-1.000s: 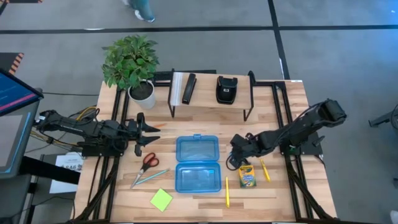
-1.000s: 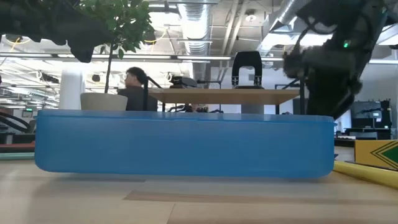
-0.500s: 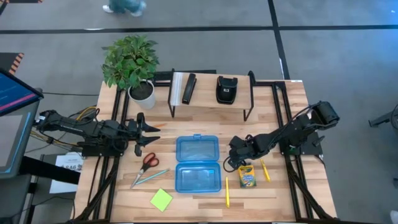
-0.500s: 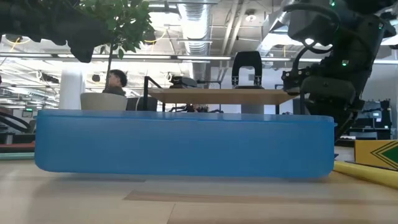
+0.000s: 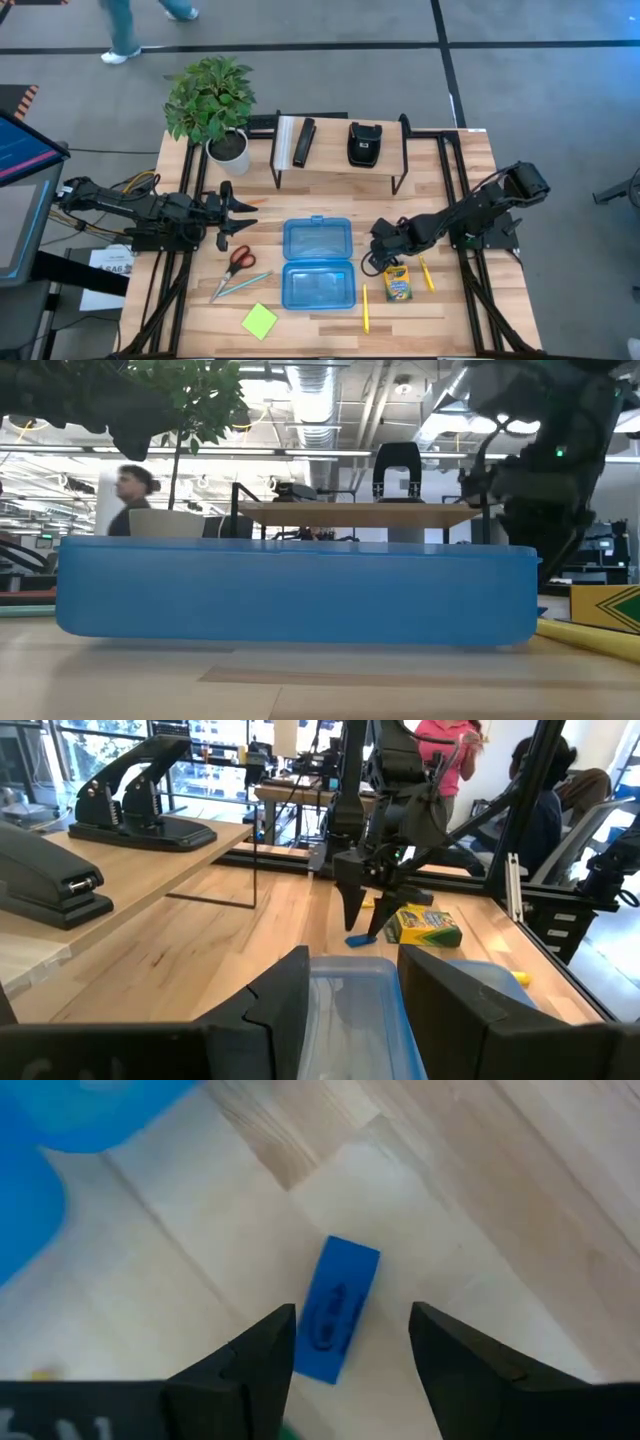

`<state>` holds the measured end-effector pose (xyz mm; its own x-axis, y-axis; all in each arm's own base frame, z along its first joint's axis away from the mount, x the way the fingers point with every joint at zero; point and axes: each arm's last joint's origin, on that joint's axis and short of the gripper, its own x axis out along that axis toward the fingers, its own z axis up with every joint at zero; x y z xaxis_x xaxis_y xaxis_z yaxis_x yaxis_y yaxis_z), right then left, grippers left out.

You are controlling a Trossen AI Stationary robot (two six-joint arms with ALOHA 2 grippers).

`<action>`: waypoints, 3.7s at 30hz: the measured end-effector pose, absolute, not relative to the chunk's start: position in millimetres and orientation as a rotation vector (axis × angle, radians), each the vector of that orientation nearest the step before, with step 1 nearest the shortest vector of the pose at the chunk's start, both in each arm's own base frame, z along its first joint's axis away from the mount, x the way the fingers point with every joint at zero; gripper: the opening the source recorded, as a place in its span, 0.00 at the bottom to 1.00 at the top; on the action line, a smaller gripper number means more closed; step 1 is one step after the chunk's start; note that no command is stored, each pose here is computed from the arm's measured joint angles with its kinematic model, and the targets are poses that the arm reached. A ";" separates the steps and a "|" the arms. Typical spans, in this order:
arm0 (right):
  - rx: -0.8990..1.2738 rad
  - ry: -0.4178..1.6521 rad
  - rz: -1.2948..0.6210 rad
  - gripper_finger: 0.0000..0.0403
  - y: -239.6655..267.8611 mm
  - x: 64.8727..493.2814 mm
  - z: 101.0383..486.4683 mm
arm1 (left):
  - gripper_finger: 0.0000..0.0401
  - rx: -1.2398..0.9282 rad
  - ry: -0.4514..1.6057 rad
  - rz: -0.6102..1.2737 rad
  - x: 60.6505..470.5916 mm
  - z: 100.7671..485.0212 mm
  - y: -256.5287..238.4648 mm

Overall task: Pack school essentials
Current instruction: Adjust the yellow box of crayons

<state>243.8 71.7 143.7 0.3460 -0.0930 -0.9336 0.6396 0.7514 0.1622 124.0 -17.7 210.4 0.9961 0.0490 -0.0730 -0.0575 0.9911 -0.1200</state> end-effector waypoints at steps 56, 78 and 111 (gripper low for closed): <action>1.008 1.252 -0.628 0.97 139.8 217.6 183.0 | 0.36 -0.100 0.069 0.052 124.0 210.6 -17.8; 0.981 1.282 -0.692 0.93 147.2 228.0 156.3 | 0.36 -0.099 0.073 0.052 124.0 210.3 -17.8; 0.906 1.362 -0.568 0.81 141.1 243.4 205.8 | 0.36 -0.101 0.071 0.052 124.0 210.5 -17.7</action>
